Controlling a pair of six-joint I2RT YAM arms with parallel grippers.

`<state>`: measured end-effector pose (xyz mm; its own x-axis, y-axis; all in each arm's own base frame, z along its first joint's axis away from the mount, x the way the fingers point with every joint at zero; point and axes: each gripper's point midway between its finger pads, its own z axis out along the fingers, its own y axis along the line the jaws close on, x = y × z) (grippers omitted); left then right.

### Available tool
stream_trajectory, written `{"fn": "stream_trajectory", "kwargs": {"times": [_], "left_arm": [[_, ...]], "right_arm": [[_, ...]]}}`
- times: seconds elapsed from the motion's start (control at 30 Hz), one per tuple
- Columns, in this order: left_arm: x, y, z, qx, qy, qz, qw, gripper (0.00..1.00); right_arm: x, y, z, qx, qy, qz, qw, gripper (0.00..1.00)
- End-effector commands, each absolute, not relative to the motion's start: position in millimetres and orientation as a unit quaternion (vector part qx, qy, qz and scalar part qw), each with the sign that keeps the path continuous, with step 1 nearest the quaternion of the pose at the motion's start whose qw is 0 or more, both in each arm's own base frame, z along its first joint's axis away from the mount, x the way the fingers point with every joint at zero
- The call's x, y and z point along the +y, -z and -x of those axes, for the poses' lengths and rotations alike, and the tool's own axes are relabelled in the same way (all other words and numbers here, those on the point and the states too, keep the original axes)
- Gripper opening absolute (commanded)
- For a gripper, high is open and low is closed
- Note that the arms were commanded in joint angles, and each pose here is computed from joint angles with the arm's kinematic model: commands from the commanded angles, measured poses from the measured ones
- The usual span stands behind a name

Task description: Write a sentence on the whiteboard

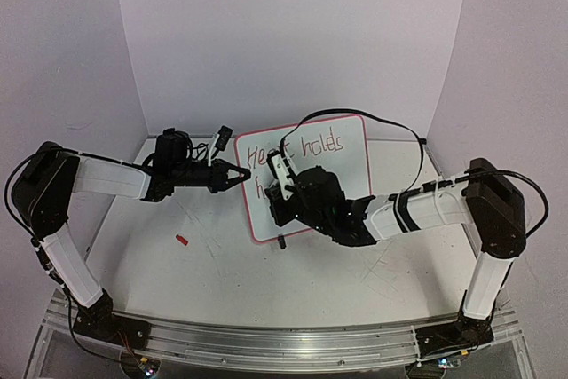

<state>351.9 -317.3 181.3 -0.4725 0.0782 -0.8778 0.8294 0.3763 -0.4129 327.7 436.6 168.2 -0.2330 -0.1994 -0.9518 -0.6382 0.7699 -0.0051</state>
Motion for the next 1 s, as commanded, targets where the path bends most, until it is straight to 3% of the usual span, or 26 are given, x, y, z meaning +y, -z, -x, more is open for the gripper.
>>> {"fn": "stream_trajectory", "kwargs": {"times": [0.0,0.33,0.97], "left_arm": [[-300,-170,-379,0.742,0.374,-0.317,0.457,0.00],[-300,-169,-379,0.743,0.374,-0.317,0.455,0.00],[-301,-172,-379,0.741,0.378,-0.318,0.456,0.00]], "right_arm": [[419,-167,-336,0.773,-0.180,0.254,0.553,0.00],[424,-228,-338,0.736,-0.221,0.232,0.596,0.00],[418,-222,-345,0.736,-0.224,0.239,0.592,0.00]]}}
